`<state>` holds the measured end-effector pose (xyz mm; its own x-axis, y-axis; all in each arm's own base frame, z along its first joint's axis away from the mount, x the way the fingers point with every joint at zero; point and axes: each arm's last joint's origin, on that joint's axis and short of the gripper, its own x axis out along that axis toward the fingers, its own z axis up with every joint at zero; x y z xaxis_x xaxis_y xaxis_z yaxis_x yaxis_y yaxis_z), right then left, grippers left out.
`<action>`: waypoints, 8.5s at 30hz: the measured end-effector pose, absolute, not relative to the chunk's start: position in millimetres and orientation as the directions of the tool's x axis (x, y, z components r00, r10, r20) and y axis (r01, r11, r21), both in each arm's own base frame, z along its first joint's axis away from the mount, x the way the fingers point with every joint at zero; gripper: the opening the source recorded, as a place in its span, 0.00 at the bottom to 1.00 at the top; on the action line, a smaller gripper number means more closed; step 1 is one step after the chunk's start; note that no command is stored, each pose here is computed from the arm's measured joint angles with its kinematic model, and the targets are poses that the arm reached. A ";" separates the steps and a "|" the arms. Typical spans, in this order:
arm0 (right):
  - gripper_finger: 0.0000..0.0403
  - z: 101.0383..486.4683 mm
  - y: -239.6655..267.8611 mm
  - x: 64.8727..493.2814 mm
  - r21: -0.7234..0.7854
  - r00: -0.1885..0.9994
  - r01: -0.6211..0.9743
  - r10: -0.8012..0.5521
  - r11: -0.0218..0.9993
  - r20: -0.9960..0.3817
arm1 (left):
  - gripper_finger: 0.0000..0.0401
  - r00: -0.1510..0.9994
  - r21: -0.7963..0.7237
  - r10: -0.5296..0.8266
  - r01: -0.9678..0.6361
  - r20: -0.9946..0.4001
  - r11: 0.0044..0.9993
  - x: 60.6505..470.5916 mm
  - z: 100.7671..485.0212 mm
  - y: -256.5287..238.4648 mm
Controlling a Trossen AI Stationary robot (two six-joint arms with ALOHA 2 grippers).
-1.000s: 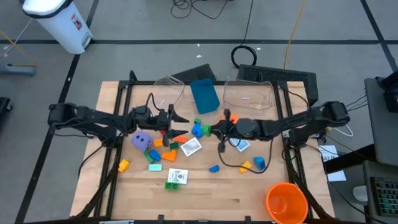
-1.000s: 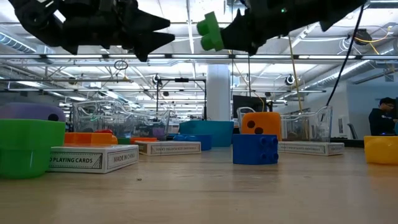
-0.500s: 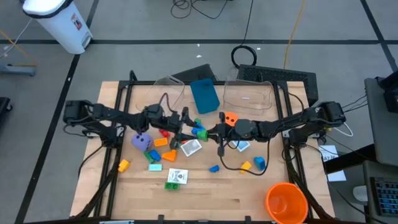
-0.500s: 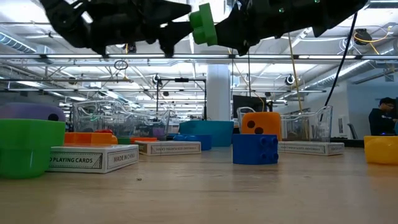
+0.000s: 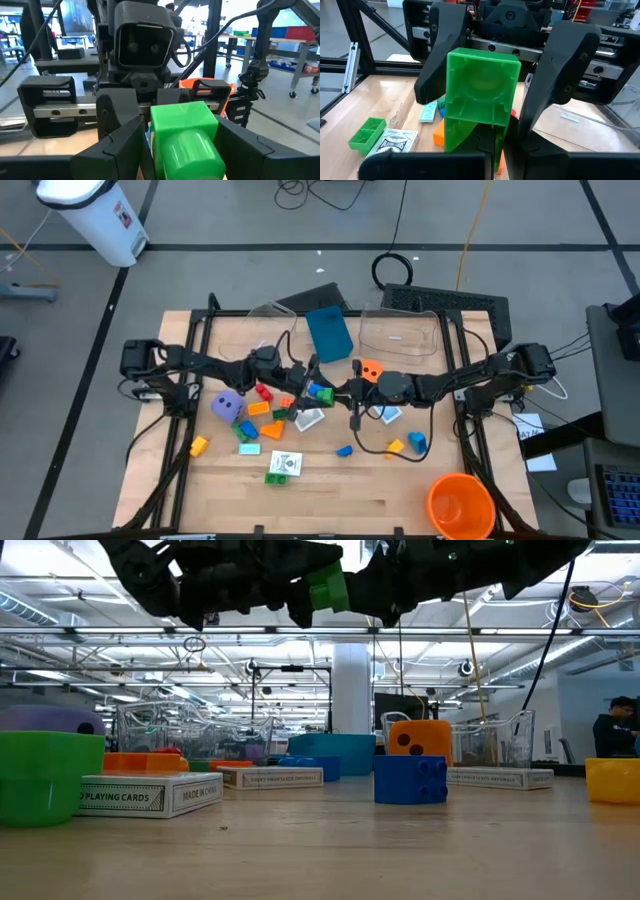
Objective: Pick & Place Toys
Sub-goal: Put the green game piece into the left transparent bin, then put the orange dice into the blue bin
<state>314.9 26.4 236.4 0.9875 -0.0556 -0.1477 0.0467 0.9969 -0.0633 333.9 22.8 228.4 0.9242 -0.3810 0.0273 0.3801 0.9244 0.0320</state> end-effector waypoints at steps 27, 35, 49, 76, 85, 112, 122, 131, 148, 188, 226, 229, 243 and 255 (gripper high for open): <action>0.03 254.5 25.7 309.0 -0.122 0.998 0.056 -0.057 0.991 -0.002 | 0.57 0.912 0.137 -0.395 0.380 0.113 0.915 322.0 255.3 23.7; 0.03 254.4 24.0 308.8 -0.111 0.998 0.061 -0.060 0.992 0.012 | 0.57 0.912 0.132 -0.394 0.379 0.112 0.916 322.0 255.2 23.8; 0.03 254.0 24.0 308.8 -0.112 0.998 0.061 -0.060 0.992 0.008 | 0.53 0.932 0.112 -0.357 0.348 0.069 0.931 329.4 262.3 24.8; 0.33 254.0 23.6 308.6 -0.130 0.998 0.070 -0.069 0.989 0.007 | 0.33 0.933 0.115 -0.354 0.346 0.060 0.931 329.4 261.4 25.3; 0.50 272.6 21.9 287.2 -0.192 0.994 0.092 -0.103 0.977 -0.046 | 0.37 0.941 0.131 -0.332 0.322 0.060 0.938 328.6 262.1 33.1; 0.53 202.9 9.1 194.3 0.042 0.968 0.129 -0.135 0.991 0.211 | 0.38 0.928 0.305 0.228 -0.134 -0.296 0.943 256.7 289.9 71.8; 0.54 192.0 8.6 186.0 0.039 0.971 0.126 -0.132 0.991 0.202 | 0.33 0.857 0.272 0.319 -0.219 -0.406 0.937 237.7 287.2 80.4; 0.54 191.1 8.6 186.2 0.028 0.972 0.129 -0.132 0.991 0.193 | 0.38 0.775 0.274 0.398 -0.297 -0.491 0.915 215.8 287.4 86.5; 0.53 191.0 8.6 186.3 0.037 0.972 0.127 -0.132 0.991 0.192 | 0.37 0.484 0.306 0.474 -0.386 -0.736 0.870 192.7 306.5 111.0; 0.52 188.7 8.7 186.7 0.083 0.977 0.118 -0.131 0.989 0.169 | 0.37 0.163 0.200 0.213 -0.090 -0.963 0.976 278.7 206.6 244.5; 0.52 187.9 8.6 186.8 0.072 0.978 0.124 -0.134 0.990 0.161 | 0.46 0.147 0.349 0.352 -0.045 -0.924 0.936 295.3 209.3 242.0; 0.52 187.8 8.6 186.9 0.072 0.978 0.124 -0.134 0.990 0.160 | 0.46 0.194 0.381 0.385 -0.059 -0.902 0.923 293.4 231.9 231.8; 0.52 187.9 8.6 186.9 0.067 0.978 0.123 -0.132 0.990 0.160 | 0.46 0.671 0.257 0.429 -0.345 -0.604 0.903 210.5 386.0 148.2; 0.52 189.3 8.6 186.6 0.052 0.976 0.124 -0.131 0.991 0.175 | 0.46 0.908 -0.062 0.235 -0.272 -0.347 0.960 170.4 305.7 69.9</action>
